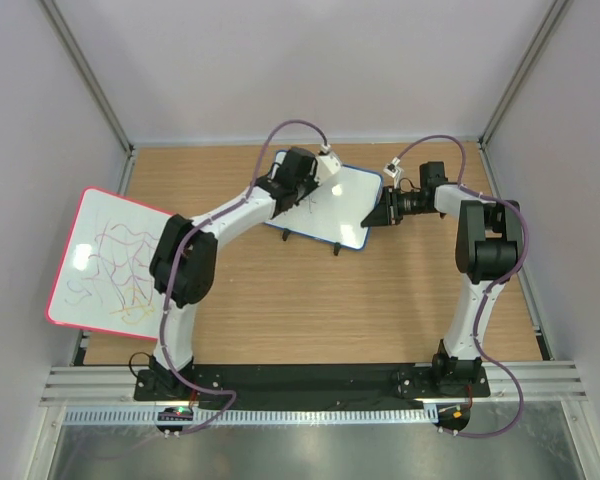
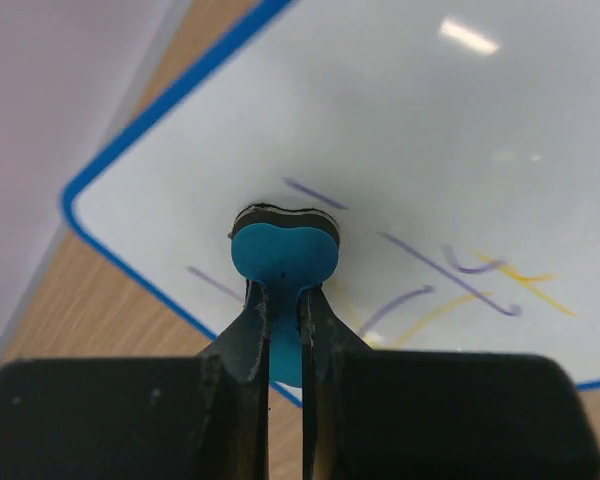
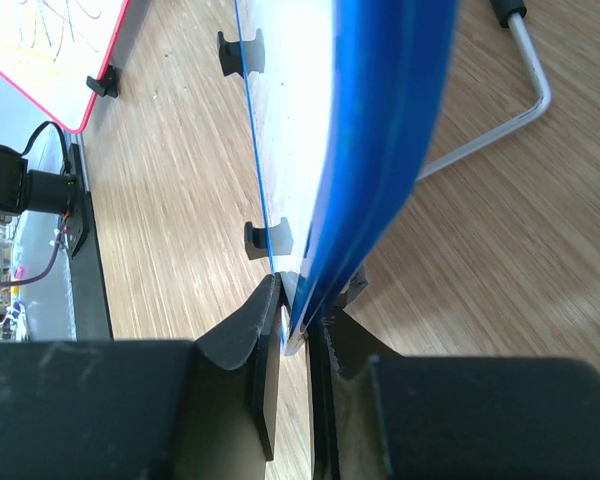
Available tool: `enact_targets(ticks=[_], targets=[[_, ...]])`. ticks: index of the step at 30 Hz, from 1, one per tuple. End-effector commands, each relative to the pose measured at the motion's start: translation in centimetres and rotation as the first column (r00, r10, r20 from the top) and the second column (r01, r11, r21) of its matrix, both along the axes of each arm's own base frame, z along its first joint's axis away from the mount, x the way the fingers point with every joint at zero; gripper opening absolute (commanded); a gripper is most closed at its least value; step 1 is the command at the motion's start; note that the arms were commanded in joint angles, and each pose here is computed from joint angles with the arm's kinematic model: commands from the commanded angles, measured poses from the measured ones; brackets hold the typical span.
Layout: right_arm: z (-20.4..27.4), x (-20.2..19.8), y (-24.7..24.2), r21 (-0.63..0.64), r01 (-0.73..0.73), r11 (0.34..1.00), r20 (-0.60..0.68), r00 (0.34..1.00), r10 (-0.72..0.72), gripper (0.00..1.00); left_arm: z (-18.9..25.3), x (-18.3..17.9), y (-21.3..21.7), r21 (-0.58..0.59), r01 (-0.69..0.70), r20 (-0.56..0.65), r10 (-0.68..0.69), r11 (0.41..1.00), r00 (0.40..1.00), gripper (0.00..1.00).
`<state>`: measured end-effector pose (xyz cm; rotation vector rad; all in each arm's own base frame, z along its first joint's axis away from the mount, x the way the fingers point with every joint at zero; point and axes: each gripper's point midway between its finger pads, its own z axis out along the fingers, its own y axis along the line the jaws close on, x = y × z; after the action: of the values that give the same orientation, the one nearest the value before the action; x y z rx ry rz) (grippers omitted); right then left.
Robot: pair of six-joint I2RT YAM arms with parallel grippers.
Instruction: Erase the whiteboard
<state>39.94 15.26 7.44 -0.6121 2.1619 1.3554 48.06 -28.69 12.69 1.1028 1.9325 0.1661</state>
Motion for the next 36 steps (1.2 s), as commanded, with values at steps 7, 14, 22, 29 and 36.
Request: enact_targets(ticks=[7, 14, 22, 29, 36], targets=[[1.7, 0.4, 0.0, -0.032, -0.008, 0.999, 0.092, 0.996, 0.011, 0.01, 0.9, 5.0, 3.0, 0.030, -0.100, 0.056, 0.099, 0.995, 0.994, 0.00], [1.7, 0.5, 0.0, -0.032, -0.008, 0.999, 0.094, 0.996, 0.011, 0.01, -0.2, 0.2, -1.0, 0.001, 0.022, -0.010, -0.022, 1.000, 1.000, 0.00], [1.7, 0.5, 0.0, -0.029, -0.009, 1.000, 0.091, 0.996, 0.012, 0.01, -5.4, -6.6, -5.7, 0.013, 0.163, -0.134, -0.160, 0.987, 0.978, 0.00], [1.5, 0.5, 0.0, -0.031, -0.009, 0.999, 0.089, 0.996, 0.011, 0.01, -5.0, -5.6, -5.8, 0.021, 0.146, -0.111, -0.143, 0.989, 0.984, 0.00], [1.4, 0.5, 0.0, -0.035, -0.006, 0.999, 0.084, 0.996, 0.009, 0.01, -2.9, 0.2, 0.3, 0.003, -0.011, -0.061, 0.011, 1.000, 0.998, 0.00]])
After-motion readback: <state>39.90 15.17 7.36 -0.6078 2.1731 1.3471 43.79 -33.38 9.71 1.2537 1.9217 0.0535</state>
